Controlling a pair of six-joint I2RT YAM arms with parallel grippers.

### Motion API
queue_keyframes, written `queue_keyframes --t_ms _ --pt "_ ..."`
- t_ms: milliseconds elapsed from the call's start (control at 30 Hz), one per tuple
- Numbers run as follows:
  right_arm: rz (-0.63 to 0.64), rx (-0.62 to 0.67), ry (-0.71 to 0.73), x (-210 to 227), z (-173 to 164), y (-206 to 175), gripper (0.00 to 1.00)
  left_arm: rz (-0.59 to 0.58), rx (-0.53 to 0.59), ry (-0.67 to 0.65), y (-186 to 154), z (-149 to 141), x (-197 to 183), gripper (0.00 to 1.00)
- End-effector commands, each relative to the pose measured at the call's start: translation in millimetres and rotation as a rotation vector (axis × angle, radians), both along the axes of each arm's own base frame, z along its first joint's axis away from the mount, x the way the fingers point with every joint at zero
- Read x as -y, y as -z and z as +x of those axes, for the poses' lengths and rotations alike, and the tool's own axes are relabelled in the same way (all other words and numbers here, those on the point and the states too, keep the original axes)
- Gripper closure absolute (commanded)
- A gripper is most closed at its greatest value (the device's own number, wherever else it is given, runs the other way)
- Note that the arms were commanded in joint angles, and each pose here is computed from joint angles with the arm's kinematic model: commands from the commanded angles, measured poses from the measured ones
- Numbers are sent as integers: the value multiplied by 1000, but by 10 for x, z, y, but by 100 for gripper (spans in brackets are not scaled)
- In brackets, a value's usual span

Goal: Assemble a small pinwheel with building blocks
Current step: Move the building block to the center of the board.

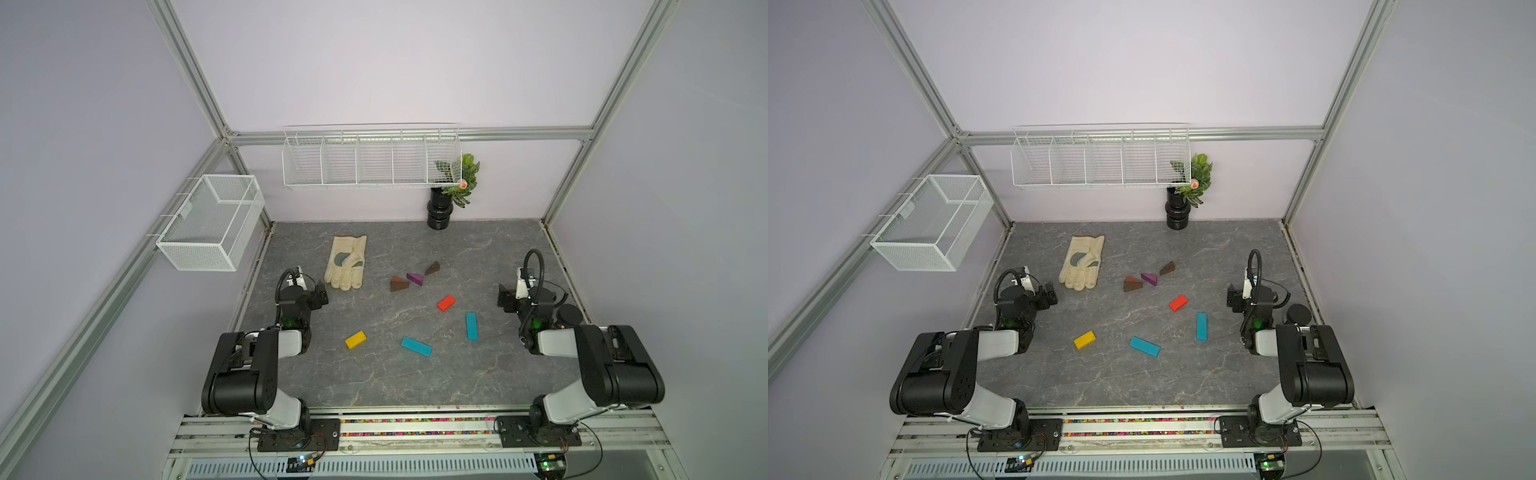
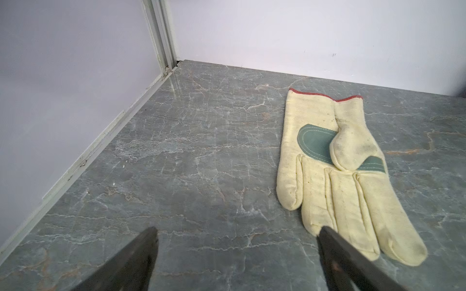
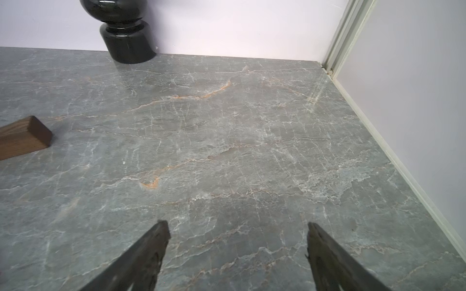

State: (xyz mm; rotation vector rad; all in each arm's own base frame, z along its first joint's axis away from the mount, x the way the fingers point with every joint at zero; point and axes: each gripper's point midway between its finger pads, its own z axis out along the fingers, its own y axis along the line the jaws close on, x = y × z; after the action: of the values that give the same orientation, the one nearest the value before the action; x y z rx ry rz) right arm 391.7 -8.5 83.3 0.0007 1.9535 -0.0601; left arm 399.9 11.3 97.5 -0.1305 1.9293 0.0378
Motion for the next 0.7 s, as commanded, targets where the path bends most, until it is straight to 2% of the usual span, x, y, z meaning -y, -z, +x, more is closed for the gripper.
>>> queue_keyframes --t_ms 0,600,667 --pt "9 24 -19 -37 20 -82 11 18 31 14 -143 65 3 0" --pt "39 20 -49 -44 27 -73 11 18 29 11 -138 66 -4 2" --pt "18 38 -44 -57 29 -130 5 23 44 10 -173 70 -7 5"
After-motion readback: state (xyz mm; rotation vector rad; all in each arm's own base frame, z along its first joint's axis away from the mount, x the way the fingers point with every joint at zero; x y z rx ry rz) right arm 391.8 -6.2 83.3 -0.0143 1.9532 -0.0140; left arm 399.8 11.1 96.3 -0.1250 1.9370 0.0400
